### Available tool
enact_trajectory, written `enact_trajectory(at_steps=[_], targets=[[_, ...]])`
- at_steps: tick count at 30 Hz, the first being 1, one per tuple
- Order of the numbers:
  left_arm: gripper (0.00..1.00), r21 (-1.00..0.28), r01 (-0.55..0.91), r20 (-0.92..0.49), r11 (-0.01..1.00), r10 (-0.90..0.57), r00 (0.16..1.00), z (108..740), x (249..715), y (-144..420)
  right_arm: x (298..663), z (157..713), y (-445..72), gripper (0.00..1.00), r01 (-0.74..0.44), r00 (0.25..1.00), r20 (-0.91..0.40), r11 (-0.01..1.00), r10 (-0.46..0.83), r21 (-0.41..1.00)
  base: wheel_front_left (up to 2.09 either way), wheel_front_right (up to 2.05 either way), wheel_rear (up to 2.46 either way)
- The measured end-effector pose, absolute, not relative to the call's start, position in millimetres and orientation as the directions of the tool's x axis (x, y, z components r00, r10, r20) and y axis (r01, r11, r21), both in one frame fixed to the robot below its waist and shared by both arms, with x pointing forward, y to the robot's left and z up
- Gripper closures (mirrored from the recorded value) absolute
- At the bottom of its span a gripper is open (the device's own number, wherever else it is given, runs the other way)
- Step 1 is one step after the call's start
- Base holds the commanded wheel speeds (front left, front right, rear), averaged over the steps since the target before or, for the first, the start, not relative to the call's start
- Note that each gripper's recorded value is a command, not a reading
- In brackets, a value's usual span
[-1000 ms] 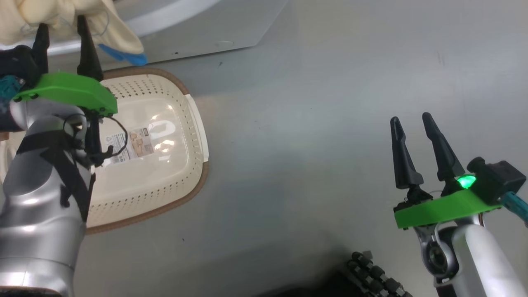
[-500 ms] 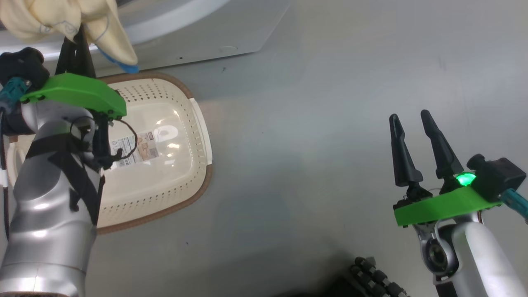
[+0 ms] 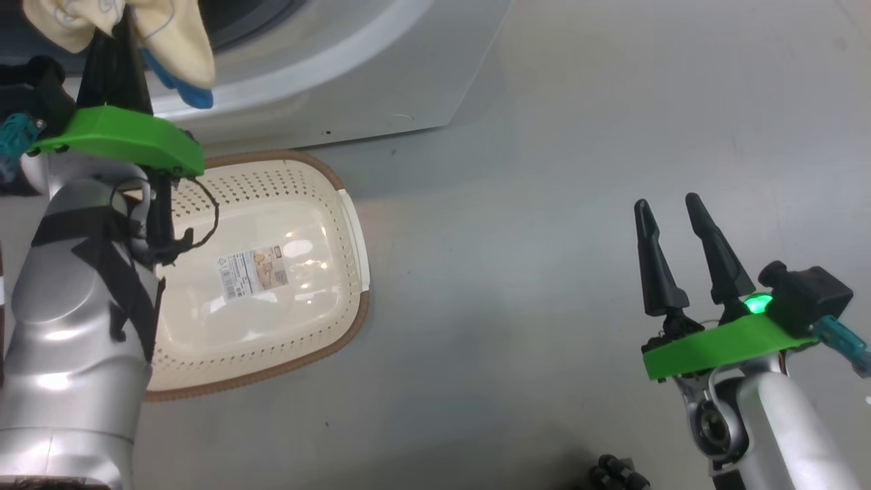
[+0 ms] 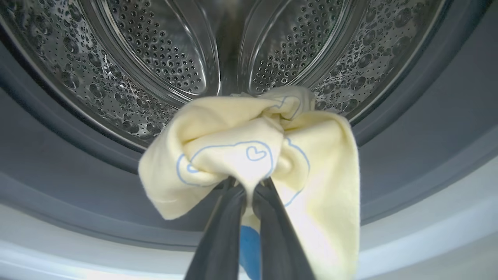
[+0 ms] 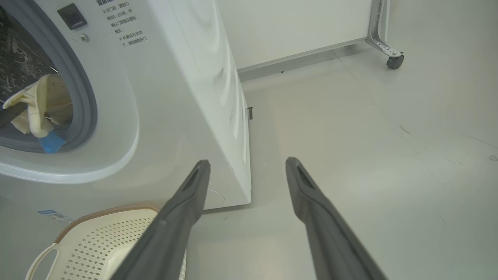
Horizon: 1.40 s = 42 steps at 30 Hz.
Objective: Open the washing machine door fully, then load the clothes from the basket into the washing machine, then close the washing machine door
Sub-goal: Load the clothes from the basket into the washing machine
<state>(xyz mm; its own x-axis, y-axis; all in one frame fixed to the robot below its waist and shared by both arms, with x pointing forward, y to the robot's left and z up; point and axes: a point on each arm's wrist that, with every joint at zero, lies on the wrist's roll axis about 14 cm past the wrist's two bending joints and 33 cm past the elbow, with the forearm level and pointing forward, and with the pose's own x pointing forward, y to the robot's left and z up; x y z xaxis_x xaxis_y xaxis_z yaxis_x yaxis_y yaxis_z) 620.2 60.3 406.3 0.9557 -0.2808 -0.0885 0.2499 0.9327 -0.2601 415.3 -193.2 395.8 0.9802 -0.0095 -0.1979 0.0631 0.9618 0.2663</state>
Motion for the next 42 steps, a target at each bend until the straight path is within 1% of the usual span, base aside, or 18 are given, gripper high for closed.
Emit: enact_trajectory(at_steps=[5,13,16,26,33,42], targets=[[1.00,-0.215,0.276,-0.126,0.937,-0.307,0.943,405,622,56,412,400,-194,0.00,0.065,0.981,-0.192,0.962,-0.014,0.264,0.00,0.00,0.00],[1.00,-0.136,0.314,-0.137,0.940,-0.332,0.933,426,665,46,403,395,-205,0.00,0.103,0.975,-0.218,0.961,-0.047,0.255,0.00,0.00,0.00],[1.00,-0.120,0.324,-0.157,0.938,-0.340,0.927,424,672,42,400,393,-207,0.00,0.116,0.972,-0.229,0.959,-0.056,0.259,0.00,0.00,0.00],[1.00,-0.092,0.333,-0.218,0.938,-0.345,0.913,413,699,36,393,379,-212,0.00,0.155,0.958,-0.276,0.952,-0.079,0.265,0.00,0.00,0.00],[1.00,-0.041,0.347,-0.248,0.937,-0.346,0.905,405,720,34,389,363,-211,0.00,0.175,0.943,-0.323,0.945,-0.080,0.277,0.00,0.00,0.00],[1.00,-0.044,0.340,-0.254,0.939,-0.339,0.906,391,741,34,387,344,-208,0.00,0.192,0.925,-0.373,0.938,-0.075,0.288,0.00,0.00,0.00]])
